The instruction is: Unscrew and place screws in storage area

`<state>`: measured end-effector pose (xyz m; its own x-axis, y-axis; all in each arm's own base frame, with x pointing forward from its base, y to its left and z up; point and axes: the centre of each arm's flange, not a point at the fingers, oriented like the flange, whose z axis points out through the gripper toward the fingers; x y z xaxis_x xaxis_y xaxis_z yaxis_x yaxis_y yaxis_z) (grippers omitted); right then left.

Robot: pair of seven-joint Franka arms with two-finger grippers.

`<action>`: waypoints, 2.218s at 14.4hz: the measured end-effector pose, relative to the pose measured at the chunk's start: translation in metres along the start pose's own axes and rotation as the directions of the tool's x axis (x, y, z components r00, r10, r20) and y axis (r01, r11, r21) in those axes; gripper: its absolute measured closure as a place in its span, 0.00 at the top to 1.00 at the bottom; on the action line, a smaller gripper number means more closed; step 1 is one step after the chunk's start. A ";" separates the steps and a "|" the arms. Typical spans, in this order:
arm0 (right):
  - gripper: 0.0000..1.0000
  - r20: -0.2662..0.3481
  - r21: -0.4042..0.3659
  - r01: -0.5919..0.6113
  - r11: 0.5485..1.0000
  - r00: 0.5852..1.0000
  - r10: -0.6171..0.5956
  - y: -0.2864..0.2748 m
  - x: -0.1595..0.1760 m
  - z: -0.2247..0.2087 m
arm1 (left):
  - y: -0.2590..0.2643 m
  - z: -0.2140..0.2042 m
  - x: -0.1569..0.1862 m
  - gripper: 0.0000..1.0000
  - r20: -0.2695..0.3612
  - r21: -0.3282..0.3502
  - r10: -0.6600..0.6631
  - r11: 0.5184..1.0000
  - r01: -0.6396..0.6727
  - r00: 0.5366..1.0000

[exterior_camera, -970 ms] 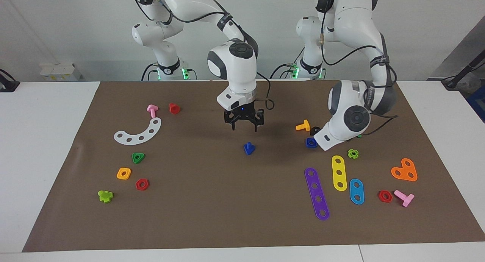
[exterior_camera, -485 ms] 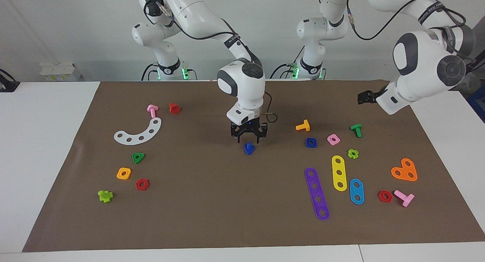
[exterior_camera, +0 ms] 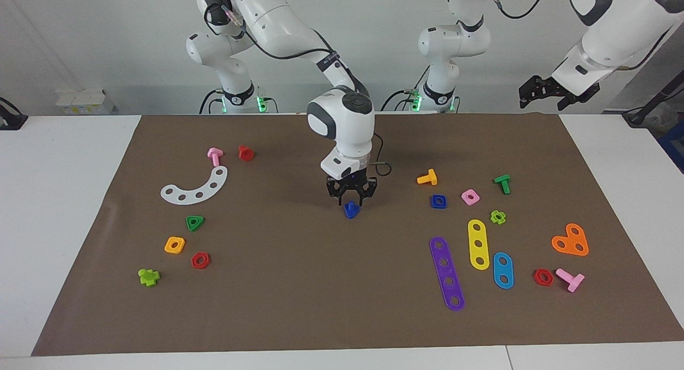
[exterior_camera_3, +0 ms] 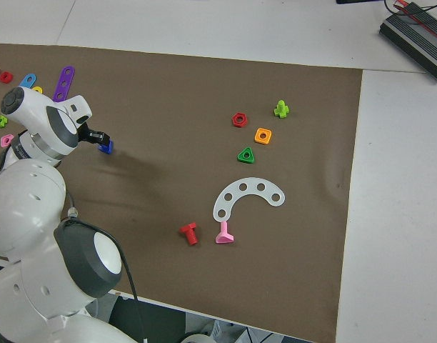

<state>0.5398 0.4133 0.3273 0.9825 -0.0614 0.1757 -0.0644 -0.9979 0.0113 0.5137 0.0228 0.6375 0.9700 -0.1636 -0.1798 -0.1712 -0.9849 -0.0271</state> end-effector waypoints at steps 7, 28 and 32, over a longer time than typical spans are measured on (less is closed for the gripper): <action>0.35 -0.011 -0.005 0.006 1.000 1.000 -0.006 0.001 0.002 -0.001 | 0.004 -0.001 0.038 1.00 -0.255 -0.001 -0.064 0.998 0.066 0.965; 0.19 0.014 -0.104 -0.127 0.986 0.992 0.129 0.334 0.085 -0.006 | 0.003 -0.045 0.063 1.00 -0.247 -0.026 -0.070 0.997 0.066 0.966; 0.19 0.024 -0.101 -0.128 0.987 0.991 0.131 0.341 0.070 0.012 | 0.005 -0.010 0.053 1.00 -0.239 -0.041 -0.075 0.997 0.068 0.968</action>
<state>0.5890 0.0682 0.3316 0.9696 -0.1922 0.1516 -0.2070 -0.9743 0.0886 0.5657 0.0084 0.6372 0.9932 -0.0979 0.0630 -0.0982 -0.9952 0.0007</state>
